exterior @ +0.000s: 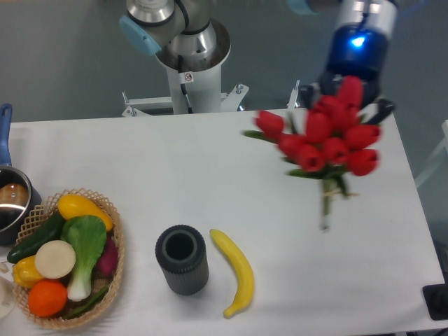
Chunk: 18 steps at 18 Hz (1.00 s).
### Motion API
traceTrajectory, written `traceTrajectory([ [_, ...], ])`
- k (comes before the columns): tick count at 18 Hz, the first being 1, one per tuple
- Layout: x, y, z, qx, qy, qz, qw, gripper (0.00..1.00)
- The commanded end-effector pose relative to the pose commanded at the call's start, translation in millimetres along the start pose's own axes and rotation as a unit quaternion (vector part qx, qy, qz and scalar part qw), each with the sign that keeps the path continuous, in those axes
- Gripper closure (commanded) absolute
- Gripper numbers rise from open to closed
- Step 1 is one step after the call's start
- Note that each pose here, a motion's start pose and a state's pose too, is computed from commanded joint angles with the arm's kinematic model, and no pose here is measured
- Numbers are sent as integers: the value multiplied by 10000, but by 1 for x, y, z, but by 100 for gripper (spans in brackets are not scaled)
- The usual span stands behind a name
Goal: Pick up the flowers from the vase
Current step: 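Carry the held tulips away from the vase and hold them aloft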
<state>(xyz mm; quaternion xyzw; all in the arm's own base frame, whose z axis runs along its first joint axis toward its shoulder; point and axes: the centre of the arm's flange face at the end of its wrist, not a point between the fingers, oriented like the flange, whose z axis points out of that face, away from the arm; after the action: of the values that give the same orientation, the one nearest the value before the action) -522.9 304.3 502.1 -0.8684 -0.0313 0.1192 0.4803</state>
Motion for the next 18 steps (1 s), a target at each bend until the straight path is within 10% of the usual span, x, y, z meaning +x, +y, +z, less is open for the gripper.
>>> traceTrajectory([
  [12,-6,58,40,-2423,-385,-374,9687,100],
  [18,5,62,60,-3760,32,231,9263,100],
])
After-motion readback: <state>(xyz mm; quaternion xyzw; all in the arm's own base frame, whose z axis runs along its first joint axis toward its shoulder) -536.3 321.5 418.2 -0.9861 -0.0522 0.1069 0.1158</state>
